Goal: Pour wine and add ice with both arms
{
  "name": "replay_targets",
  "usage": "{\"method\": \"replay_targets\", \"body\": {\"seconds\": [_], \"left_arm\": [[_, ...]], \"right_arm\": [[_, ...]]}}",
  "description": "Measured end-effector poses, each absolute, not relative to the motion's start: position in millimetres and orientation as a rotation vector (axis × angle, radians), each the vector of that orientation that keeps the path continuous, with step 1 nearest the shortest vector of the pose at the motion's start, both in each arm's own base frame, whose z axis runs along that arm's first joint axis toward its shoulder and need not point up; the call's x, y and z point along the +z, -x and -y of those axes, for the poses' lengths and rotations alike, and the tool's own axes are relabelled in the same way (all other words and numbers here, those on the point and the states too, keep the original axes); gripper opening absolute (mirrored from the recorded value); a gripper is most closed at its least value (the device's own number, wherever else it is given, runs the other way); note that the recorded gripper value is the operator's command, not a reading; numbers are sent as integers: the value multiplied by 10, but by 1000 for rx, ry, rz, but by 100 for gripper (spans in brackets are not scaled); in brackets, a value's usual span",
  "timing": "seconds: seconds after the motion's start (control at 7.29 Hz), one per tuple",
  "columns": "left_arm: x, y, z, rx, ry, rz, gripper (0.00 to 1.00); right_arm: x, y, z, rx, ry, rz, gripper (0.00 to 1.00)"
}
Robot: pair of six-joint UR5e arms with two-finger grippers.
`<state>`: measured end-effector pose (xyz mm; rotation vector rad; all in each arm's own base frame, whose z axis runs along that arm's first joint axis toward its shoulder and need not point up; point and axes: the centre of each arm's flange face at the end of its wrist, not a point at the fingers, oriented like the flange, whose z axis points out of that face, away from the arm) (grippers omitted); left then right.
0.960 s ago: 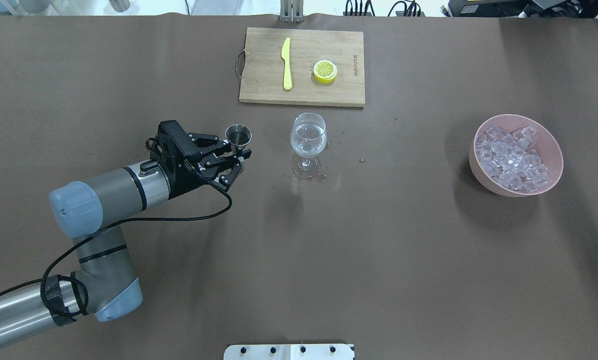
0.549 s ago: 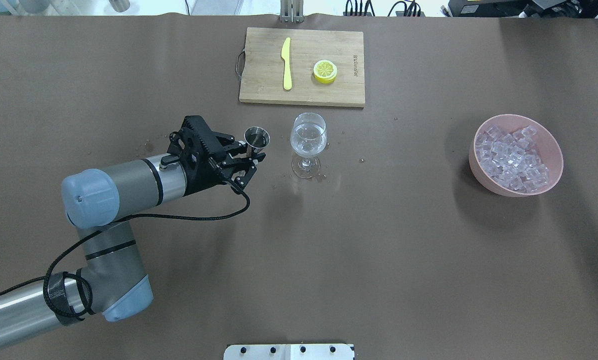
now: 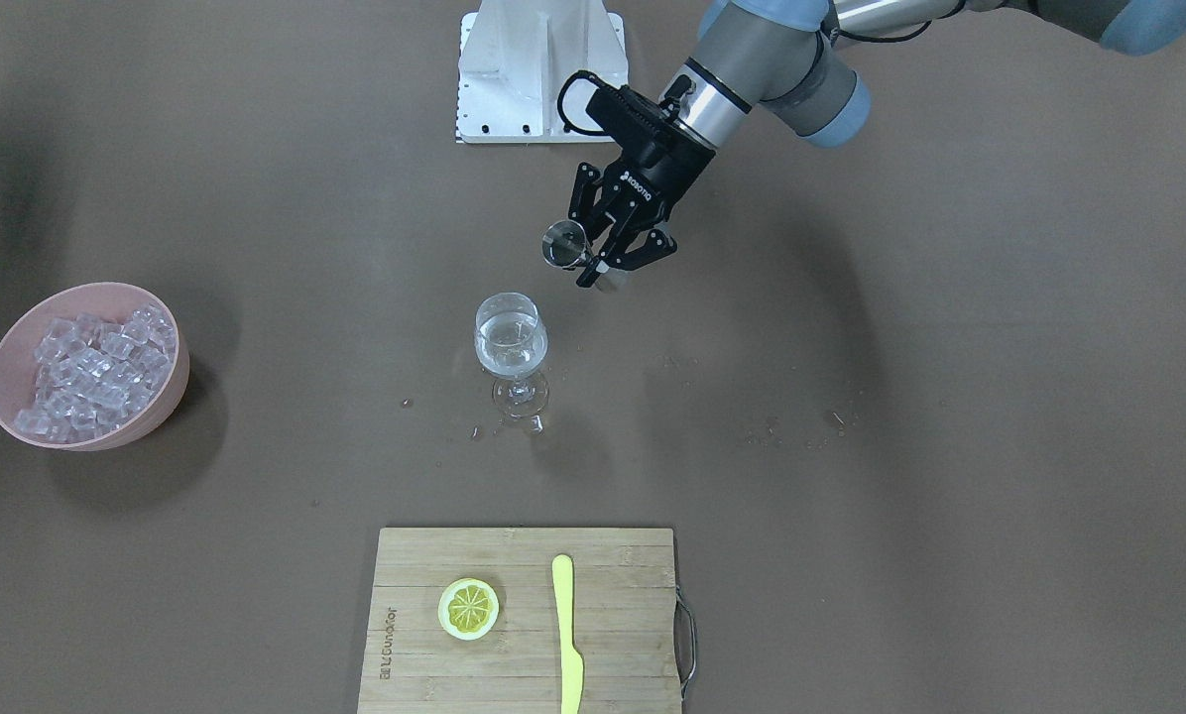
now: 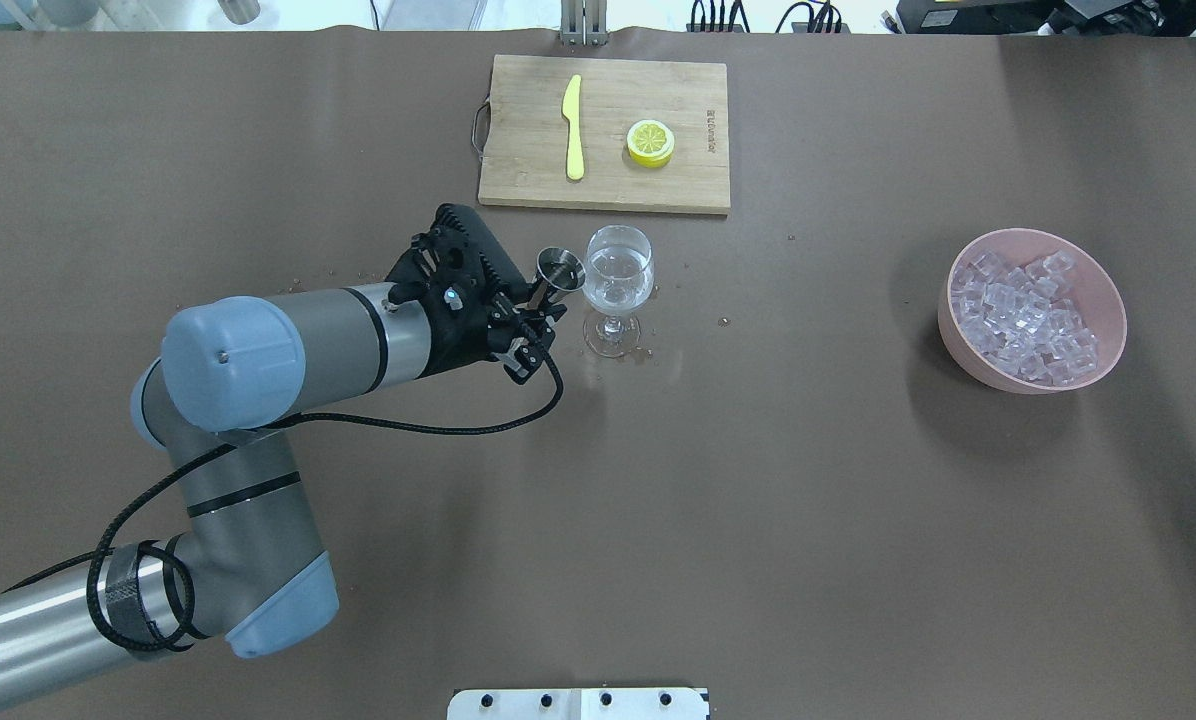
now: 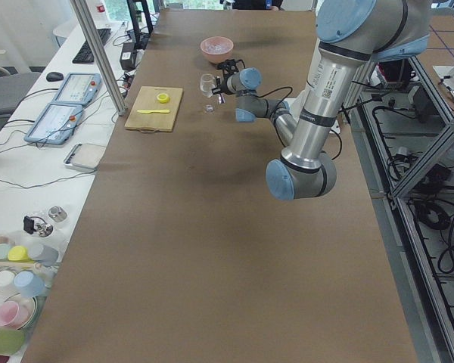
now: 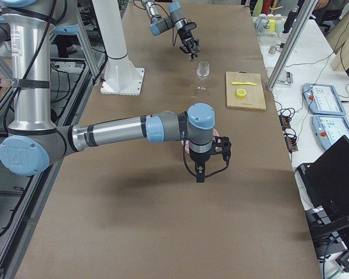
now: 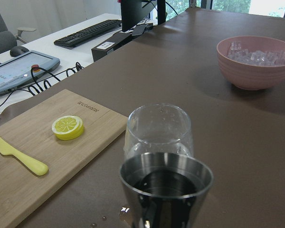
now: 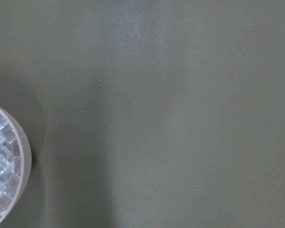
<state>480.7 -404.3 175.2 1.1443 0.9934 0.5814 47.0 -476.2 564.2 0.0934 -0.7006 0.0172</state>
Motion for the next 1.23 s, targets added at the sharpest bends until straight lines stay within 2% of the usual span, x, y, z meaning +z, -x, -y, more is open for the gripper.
{"method": "replay_targets", "body": {"seconds": [1.23], "left_arm": [[1353, -4958, 4263, 631, -993, -822, 0]], "right_arm": [[5648, -470, 4756, 18, -92, 701, 100]]}}
